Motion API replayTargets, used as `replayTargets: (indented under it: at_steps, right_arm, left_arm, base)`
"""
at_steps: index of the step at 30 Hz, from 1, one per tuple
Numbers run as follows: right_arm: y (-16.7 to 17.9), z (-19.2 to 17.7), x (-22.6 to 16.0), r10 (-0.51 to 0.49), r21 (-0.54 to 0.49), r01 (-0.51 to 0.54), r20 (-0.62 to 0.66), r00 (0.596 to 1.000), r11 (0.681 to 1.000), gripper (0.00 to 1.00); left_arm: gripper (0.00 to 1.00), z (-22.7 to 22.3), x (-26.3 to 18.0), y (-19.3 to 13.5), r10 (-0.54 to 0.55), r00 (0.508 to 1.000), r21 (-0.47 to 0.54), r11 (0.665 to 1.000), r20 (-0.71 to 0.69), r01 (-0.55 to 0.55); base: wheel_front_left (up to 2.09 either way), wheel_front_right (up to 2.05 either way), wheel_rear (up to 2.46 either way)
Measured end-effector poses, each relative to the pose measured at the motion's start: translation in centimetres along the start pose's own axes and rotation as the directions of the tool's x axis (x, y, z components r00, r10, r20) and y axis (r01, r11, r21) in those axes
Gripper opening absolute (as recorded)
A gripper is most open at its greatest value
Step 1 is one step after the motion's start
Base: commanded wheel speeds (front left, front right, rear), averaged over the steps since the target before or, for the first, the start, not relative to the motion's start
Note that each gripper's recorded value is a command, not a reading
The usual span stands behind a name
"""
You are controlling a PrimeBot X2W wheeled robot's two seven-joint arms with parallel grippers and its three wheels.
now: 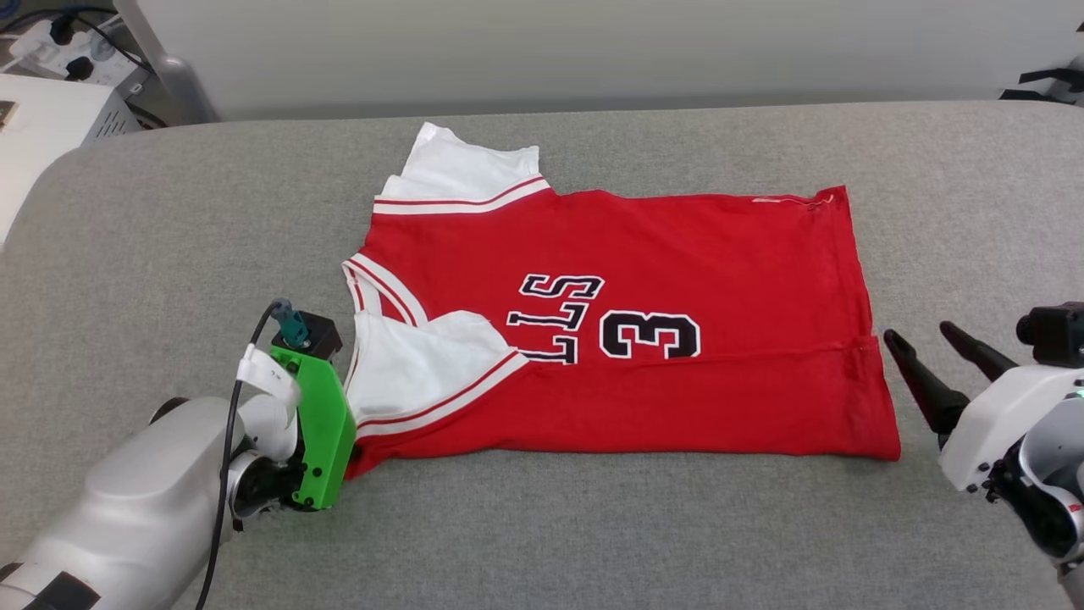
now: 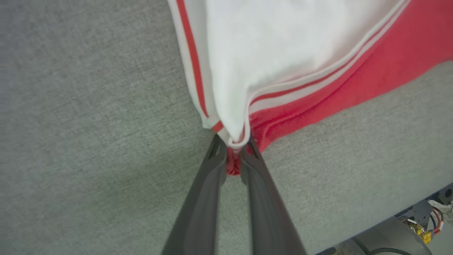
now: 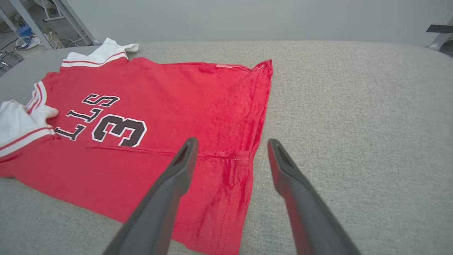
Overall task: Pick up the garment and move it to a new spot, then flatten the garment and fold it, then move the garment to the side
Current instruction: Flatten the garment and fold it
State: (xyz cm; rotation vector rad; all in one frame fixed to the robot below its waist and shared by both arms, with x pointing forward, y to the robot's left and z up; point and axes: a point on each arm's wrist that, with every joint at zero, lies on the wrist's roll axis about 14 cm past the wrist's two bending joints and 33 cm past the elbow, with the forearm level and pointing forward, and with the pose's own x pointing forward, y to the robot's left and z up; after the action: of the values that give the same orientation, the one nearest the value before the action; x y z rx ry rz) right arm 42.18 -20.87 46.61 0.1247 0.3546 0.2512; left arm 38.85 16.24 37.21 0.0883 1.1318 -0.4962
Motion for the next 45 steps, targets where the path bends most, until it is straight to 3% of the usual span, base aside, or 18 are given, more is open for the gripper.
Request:
replayTargets:
  at_steps: [5, 12, 16, 27, 37, 41, 42, 43, 44, 45]
  right_arm:
    - [-0.8, 1.7, -0.5, -0.004, -0.102, -0.002, -0.052, 0.999, 0.995, 1.00]
    - [-1.2, 0.7, -1.3, -0.008, -0.199, -0.056, -0.310, 0.951, 0.978, 1.00]
    - [-0.7, -1.1, -1.8, 0.001, -0.195, -0.104, -0.465, 0.885, 0.975, 1.00]
    - [-1.0, -6.2, -0.8, -0.019, -0.157, -0.106, -0.638, 0.769, 0.982, 1.00]
    - [-0.8, -11.0, 0.5, -0.006, -0.096, -0.085, -0.699, 0.716, 0.992, 1.00]
    - [-0.8, -11.7, 0.5, -0.007, -0.096, -0.086, -0.703, 0.712, 0.992, 1.00]
    - [-0.8, -11.7, 0.6, -0.003, -0.091, -0.085, -0.698, 0.716, 0.992, 0.49]
    - [-0.7, -11.6, 0.6, 0.000, -0.088, -0.084, -0.690, 0.724, 0.993, 0.13]
    - [-0.7, -11.4, 0.6, 0.001, -0.092, -0.086, -0.680, 0.734, 0.992, 0.00]
    - [-0.8, -11.2, 0.6, -0.001, -0.099, -0.088, -0.670, 0.743, 0.991, 0.00]
  left_arm:
    - [0.00, 0.7, -1.2, 0.1, 0.006, 0.998, 0.026, 1.000, 0.070, -0.008]
    - [0.00, 1.4, -2.1, -0.1, -0.002, 0.992, 0.076, 0.997, 0.128, -0.008]
    - [0.00, 1.9, -2.2, -0.6, -0.018, 0.989, 0.099, 0.995, 0.147, 0.003]
    - [0.00, 2.4, -1.7, 0.1, -0.012, 0.987, 0.128, 0.992, 0.163, -0.009]
    - [0.00, 2.0, -0.8, 0.7, -0.011, 0.987, 0.115, 0.993, 0.158, -0.008]
    - [0.00, 1.8, -0.6, 0.9, -0.007, 0.988, 0.113, 0.994, 0.153, -0.010]
    - [0.00, 1.8, -0.6, 0.8, -0.007, 0.988, 0.114, 0.993, 0.157, -0.011]
    - [0.00, 1.8, -0.6, 0.8, -0.007, 0.987, 0.114, 0.993, 0.158, -0.011]
    - [0.00, 1.8, -0.7, 0.8, -0.006, 0.987, 0.114, 0.993, 0.161, -0.012]
    - [0.00, 1.8, -0.8, 0.7, -0.005, 0.987, 0.115, 0.993, 0.163, -0.013]
  base:
    - [0.00, 0.00, 0.00]
    - [0.00, 0.00, 0.00]
    - [0.00, 0.00, 0.00]
    - [0.00, 0.00, 0.00]
    - [0.00, 0.00, 0.00]
    - [0.00, 0.00, 0.00]
    - [0.00, 0.00, 0.00]
    - [0.00, 0.00, 0.00]
    - [0.00, 0.00, 0.00]
    - [0.00, 0.00, 0.00]
